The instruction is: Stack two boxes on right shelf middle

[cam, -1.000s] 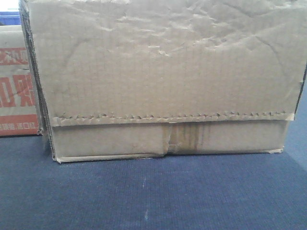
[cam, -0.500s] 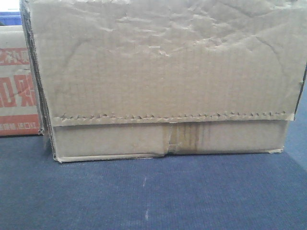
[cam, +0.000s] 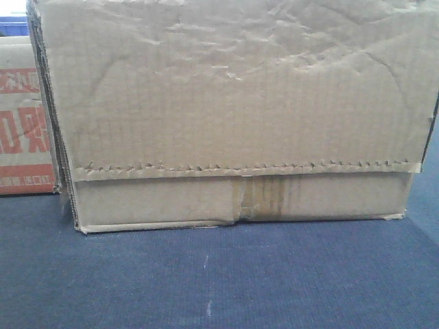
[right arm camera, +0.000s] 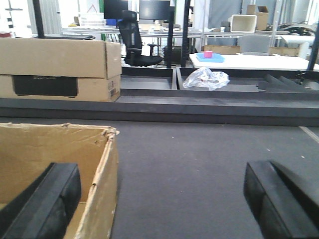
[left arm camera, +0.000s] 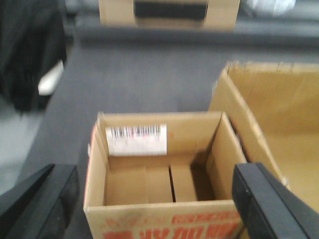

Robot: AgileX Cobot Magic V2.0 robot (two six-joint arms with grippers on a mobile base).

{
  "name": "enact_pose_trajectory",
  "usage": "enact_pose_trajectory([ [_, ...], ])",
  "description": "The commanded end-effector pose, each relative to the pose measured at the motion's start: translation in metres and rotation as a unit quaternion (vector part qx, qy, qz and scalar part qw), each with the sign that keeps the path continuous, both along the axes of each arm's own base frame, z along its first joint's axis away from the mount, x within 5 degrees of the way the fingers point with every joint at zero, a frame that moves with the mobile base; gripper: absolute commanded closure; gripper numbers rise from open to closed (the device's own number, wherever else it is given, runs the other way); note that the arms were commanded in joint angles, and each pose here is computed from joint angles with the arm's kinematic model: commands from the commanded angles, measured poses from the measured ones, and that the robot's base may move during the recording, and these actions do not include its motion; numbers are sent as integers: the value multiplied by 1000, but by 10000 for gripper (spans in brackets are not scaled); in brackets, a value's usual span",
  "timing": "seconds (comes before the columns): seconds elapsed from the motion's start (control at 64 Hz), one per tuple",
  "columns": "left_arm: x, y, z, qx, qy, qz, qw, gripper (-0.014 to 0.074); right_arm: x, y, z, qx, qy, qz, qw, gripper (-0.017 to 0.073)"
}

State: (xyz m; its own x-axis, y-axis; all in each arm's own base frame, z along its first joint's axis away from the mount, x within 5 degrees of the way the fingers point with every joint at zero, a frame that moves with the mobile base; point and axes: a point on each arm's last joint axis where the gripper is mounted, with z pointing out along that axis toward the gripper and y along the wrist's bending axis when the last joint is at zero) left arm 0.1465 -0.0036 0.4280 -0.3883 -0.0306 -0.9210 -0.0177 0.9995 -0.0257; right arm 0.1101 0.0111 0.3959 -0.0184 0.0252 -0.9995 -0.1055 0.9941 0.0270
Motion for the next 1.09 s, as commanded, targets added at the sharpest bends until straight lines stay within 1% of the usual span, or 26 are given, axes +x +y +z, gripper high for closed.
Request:
enact_pose_trajectory([
  [0.0,21,-2,8,15,41,-7,999,70,0,2,3,-3,-8,8,1000,-10],
  [0.062,39,-3,10,34,74,-13,997,70,1,4,3,-3,-6,18,1000,-10],
  [0.156,66,-2,11,49,113,-7,992,68,3,8,1,-4,0,32,999,-10],
  [0.188,76,0,10,58,127,-7,990,53,3,9,1,-4,1,37,999,-10],
  [0.25,90,5,7,69,150,-2,986,9,4,10,0,-5,5,44,999,-10],
  [0.281,99,10,4,68,163,10,984,-14,3,11,0,-5,5,46,999,-10],
  [0.312,108,17,0,66,178,23,982,-17,3,11,0,-5,5,47,999,-10],
  [0.344,115,23,-4,69,191,30,979,-16,3,11,0,-5,6,47,999,-10],
  [0.406,130,38,-16,77,225,41,971,-15,3,11,0,-5,7,47,999,-10],
  [0.469,145,51,-30,80,255,48,962,-15,3,11,0,-5,7,47,999,-10],
  [0.531,157,59,-45,76,282,45,955,-15,3,11,0,-5,7,47,999,-10],
  [0.625,176,64,-69,70,316,19,946,-15,3,11,0,-5,7,47,999,-10],
  [0.688,187,66,-84,67,333,14,941,-15,3,11,0,-5,7,47,999,-10],
  [0.859,209,69,-115,60,358,9,932,-15,3,11,0,-5,8,47,999,-10],
  [0.938,215,69,-126,52,370,6,927,-15,3,11,-1,-6,11,48,999,-10],
  [1.031,218,68,-132,41,376,3,926,-14,3,11,-1,-6,15,48,999,-10],
  [1.078,219,68,-133,41,376,3,926,-4,3,11,-2,-7,19,48,999,-10],
])
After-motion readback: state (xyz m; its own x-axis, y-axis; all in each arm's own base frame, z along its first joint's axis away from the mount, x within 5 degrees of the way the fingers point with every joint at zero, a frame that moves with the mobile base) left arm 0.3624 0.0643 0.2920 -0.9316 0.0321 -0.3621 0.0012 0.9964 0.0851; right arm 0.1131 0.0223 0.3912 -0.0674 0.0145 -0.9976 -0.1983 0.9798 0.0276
